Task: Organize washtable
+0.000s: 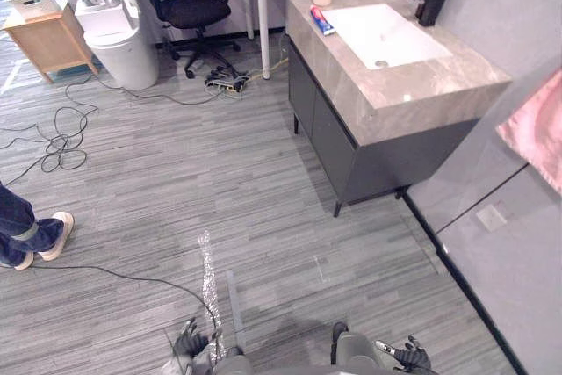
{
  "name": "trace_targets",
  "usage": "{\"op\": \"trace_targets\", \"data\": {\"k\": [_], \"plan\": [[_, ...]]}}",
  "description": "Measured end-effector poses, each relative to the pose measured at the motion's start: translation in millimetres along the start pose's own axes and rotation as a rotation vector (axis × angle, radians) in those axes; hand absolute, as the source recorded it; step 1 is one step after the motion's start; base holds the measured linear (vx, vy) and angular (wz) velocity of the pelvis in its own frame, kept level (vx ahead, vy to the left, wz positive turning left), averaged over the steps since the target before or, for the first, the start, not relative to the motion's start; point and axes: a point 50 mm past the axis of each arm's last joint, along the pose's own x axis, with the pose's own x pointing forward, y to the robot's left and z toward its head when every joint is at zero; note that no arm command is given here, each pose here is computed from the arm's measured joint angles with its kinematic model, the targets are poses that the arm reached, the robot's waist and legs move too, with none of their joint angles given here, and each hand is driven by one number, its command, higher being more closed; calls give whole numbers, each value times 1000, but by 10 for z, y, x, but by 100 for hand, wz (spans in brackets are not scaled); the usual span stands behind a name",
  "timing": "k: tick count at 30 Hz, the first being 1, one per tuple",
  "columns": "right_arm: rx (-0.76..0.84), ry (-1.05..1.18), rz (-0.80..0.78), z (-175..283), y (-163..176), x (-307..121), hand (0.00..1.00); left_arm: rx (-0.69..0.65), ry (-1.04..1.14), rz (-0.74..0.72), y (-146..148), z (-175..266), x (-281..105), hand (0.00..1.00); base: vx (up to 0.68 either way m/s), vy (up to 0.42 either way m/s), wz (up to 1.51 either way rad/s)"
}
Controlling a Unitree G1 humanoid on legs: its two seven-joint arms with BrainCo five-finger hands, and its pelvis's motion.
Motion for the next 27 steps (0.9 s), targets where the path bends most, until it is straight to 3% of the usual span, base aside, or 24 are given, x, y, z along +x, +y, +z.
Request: {"op": "trace_targets", "data": {"k": [5, 14, 23, 27], "plan": [[-55, 5, 3, -31, -20, 7, 0, -12, 25, 0, -114, -53, 13, 0, 113, 11, 0], [-128, 45, 25, -143, -2, -6, 0, -85, 62, 65, -35, -130, 18, 0, 45, 16, 3], [-66, 86, 8, -291, -21, -73, 0, -230, 54, 126, 45, -114, 22, 0, -39, 75, 46], [-6, 105, 19, -355, 49, -117, 0, -239, 100, 206, 320, -217, -17, 0, 47, 102, 46]]}}
